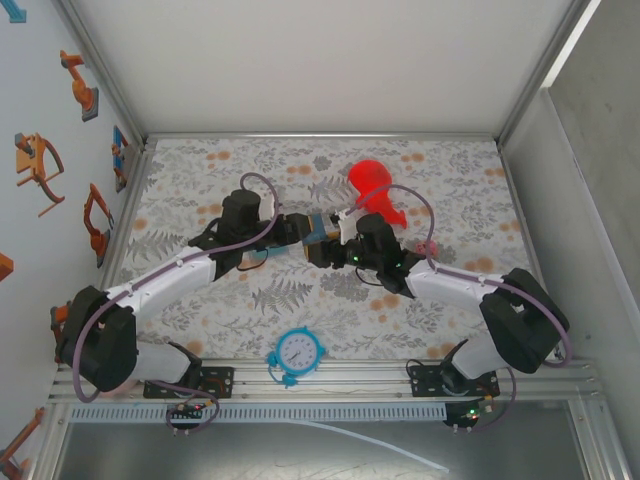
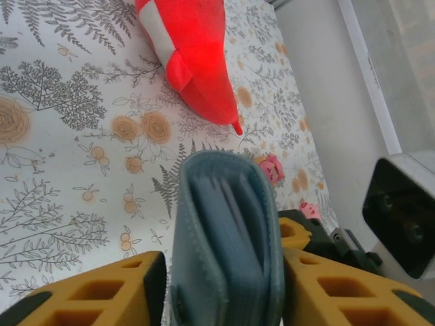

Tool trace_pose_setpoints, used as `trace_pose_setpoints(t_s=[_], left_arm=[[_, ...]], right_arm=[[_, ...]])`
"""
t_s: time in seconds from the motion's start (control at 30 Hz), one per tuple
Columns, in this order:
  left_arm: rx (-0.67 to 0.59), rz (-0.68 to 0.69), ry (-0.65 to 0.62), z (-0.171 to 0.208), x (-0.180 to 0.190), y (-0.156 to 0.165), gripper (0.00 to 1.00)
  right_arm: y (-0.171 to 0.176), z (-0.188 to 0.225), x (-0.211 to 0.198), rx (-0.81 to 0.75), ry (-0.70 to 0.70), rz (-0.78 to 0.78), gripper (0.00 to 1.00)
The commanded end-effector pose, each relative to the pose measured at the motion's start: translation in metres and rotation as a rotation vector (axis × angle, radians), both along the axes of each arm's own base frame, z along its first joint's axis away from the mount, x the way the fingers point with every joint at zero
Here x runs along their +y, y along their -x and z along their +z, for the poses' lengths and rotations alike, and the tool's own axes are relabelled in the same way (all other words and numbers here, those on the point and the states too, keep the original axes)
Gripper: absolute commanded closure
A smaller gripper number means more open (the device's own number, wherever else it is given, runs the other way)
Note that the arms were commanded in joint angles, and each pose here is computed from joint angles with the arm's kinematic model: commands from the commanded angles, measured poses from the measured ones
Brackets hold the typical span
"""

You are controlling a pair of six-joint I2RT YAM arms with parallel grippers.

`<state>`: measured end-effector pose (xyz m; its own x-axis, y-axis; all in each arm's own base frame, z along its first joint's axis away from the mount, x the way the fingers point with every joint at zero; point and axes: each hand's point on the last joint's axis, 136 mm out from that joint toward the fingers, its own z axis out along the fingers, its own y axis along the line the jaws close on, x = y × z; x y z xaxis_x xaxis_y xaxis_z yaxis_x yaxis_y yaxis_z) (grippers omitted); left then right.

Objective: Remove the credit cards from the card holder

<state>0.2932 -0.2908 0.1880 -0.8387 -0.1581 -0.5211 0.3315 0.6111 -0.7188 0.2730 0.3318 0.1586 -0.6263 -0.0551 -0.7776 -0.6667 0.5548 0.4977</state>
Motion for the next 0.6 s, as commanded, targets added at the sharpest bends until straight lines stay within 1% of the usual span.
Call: trace_pose_setpoints(t_s=[0.0,0.07,0.13,0.2,0.4,0.5,0.57], left_arm=[[-0.025,0.001,0.021,0.012,-0.005,-0.004,0.75],[-0.032,0.011,0.017,0.013,-0.004,-0.005,0.84],[-0.038,0.031,0.006,0.012,0.0,-0.005,0.93],[-0.041,0.052,-0.011,0.011,0.005,-0.005,1.0],[-0.065,0.136,-0.086,0.01,0.024,-0.011,1.0],[-0.087,0.177,-0.114,0.016,0.033,-0.014,1.0],[-0.101,0.206,-0.127,0.019,0.039,-0.015,1.0]], right_arm=[[0.0,0.023,0.003,-0.056,-0.051,0.017,0.48],[0.001,0.021,0.001,-0.049,-0.04,0.012,0.47],[0.001,0.02,-0.003,-0.049,-0.024,-0.001,0.42],[0.002,0.02,-0.007,-0.052,-0.009,-0.014,0.36],[0.004,0.027,-0.027,-0.099,0.075,-0.072,0.19],[0.009,0.033,-0.039,-0.134,0.124,-0.098,0.12],[0.011,0.037,-0.048,-0.154,0.151,-0.123,0.09]])
